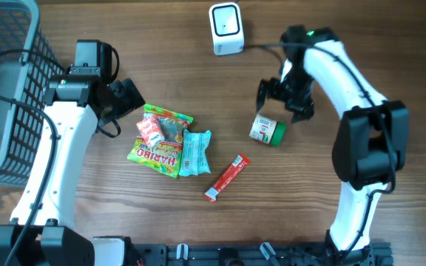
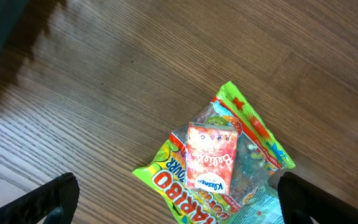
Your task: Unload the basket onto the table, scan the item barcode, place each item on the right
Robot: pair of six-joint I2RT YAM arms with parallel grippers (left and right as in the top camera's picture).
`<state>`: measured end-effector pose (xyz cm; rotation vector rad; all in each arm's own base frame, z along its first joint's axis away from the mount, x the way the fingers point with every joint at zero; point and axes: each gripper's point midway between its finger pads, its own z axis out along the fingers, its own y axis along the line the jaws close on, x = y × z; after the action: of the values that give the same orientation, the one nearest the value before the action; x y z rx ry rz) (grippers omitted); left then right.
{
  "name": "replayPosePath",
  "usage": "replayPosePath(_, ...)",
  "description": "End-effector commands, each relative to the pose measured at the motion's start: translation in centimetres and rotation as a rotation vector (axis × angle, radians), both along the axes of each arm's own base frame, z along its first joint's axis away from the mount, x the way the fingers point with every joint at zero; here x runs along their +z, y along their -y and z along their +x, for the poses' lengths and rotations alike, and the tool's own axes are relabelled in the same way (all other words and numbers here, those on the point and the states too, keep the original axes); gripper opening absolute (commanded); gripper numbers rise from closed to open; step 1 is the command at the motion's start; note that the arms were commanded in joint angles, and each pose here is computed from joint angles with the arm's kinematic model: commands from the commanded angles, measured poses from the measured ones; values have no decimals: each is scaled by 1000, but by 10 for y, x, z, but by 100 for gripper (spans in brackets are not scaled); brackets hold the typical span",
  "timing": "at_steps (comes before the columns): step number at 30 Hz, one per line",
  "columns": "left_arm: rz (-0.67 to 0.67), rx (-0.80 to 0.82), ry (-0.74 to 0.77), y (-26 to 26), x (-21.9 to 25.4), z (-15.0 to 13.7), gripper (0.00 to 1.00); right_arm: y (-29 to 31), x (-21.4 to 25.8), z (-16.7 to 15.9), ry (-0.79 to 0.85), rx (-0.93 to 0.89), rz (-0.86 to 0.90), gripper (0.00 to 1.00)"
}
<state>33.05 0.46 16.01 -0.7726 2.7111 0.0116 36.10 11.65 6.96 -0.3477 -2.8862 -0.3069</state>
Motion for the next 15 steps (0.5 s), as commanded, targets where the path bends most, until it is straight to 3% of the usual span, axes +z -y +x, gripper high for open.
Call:
replayPosePath(1, 10, -4, -4, -3, -2, 1, 100, 5, 39, 12, 108, -14, 17, 100)
replayPosePath(7, 10, -4, -4, -3, -2, 1, 100, 4, 51, -2, -14, -377, -25, 100)
replayPosePath(11, 10, -4, -5, -3, -2, 1, 100, -17, 43, -13, -65, -368, 20, 93)
replayPosePath(14, 10, -4, -5, -3, -2, 1, 100, -38, 40, -25, -94, -326, 39, 58)
replayPosePath(15, 10, -4, -5, -3, -2, 1, 100, -46, 40, -27, -88, -305, 41, 20)
